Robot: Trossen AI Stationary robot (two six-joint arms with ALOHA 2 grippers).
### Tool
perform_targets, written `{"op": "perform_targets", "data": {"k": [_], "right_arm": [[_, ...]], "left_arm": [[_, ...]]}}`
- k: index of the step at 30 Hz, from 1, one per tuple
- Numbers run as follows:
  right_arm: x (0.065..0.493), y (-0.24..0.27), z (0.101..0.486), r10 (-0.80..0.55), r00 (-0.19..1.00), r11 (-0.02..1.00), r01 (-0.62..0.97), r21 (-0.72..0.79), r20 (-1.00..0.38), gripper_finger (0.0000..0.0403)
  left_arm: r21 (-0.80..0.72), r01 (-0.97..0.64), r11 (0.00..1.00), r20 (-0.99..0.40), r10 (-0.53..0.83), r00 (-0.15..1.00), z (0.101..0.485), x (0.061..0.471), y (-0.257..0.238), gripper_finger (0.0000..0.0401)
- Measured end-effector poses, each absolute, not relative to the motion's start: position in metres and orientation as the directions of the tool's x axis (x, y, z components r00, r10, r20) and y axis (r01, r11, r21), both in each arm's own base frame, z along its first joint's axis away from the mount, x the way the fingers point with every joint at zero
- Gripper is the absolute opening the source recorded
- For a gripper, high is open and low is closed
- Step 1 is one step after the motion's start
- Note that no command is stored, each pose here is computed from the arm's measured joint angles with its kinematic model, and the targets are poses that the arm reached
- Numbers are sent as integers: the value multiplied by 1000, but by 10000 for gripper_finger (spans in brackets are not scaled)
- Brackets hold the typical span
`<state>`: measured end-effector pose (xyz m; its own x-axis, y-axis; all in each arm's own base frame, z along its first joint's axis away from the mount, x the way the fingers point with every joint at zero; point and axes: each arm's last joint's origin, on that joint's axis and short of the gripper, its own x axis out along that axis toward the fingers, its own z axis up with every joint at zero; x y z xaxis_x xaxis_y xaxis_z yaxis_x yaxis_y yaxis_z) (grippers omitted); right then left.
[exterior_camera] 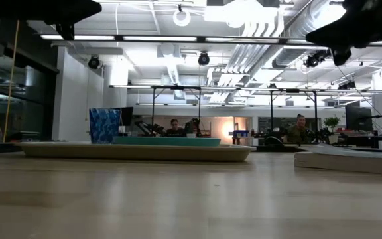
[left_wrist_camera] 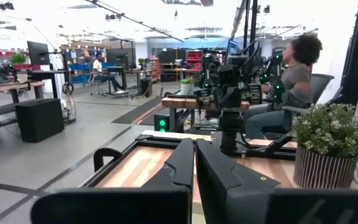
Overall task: Pick and place plate/cup/fork/spoon on tray
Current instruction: Return to Home Position
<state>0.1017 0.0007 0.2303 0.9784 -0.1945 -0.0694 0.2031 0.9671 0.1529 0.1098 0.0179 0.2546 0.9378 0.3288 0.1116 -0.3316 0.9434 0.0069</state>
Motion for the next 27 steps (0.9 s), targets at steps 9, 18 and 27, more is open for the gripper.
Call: {"op": "perform_targets", "data": {"k": [9, 18, 27], "right_arm": [[90, 1, 198, -194, 981, 965, 190, 180, 5, 0], [88, 1, 197, -194, 981, 964, 186, 188, 24, 0], [89, 2, 194, -165, 986, 970, 160, 184, 10, 0]], "left_arm": [[-40, -310, 950, 69, 312, 948, 240, 112, 15, 0], [-44, -251, 967, 100, 255, 962, 189, 106, 8, 0], [-48, -214, 976, 125, 219, 968, 180, 99, 4, 0]]}}
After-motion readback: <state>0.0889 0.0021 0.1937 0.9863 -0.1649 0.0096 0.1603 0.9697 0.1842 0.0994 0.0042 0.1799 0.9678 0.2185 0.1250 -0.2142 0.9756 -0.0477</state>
